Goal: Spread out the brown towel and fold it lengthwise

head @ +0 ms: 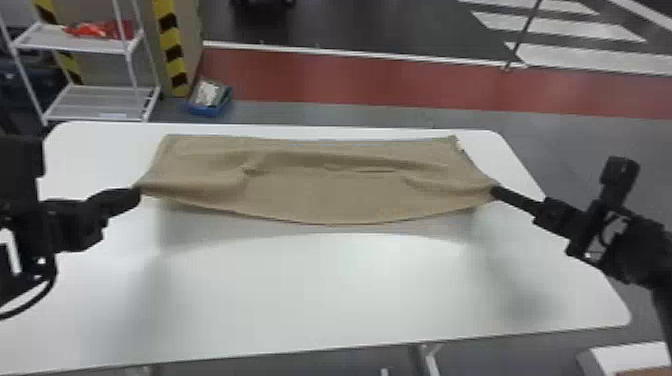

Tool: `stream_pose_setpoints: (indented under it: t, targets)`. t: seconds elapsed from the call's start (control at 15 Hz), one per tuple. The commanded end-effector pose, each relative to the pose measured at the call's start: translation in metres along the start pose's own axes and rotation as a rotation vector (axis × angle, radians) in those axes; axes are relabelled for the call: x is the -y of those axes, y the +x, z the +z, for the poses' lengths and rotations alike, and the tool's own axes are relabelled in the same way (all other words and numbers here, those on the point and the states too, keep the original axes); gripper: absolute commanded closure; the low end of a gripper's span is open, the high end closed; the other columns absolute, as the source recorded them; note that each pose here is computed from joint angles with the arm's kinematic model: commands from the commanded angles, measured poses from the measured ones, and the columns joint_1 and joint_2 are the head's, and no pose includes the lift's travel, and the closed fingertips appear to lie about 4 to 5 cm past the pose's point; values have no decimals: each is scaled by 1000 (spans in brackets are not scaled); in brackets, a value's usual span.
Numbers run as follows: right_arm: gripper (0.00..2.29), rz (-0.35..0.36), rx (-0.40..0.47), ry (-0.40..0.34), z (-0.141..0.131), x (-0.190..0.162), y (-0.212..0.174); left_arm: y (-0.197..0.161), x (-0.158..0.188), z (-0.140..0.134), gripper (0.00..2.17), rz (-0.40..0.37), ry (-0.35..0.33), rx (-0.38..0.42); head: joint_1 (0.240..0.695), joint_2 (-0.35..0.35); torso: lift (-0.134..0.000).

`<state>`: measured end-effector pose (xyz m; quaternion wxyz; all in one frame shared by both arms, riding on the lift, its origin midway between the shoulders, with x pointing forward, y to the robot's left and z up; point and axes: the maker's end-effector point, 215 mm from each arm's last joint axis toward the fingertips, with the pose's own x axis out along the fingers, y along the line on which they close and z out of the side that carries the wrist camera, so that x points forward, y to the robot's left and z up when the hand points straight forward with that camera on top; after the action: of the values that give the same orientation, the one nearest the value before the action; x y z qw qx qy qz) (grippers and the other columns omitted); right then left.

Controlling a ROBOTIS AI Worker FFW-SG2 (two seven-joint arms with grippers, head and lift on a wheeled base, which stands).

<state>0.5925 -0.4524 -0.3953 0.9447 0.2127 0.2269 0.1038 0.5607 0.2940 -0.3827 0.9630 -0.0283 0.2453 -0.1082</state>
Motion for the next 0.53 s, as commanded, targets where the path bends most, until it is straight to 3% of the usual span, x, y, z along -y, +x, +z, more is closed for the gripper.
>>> stream_pose_setpoints:
  t: [0.0, 0.47]
  targets:
    - [1663, -16, -14, 12, -4, 13, -26, -22, -12, -20, 1484, 28, -26, -68, 695, -149, -120]
    - [1663, -16, -91, 71, -35, 13, -83, -54, -21, -42, 1480, 64, -39, -148, 695, -164, -120]
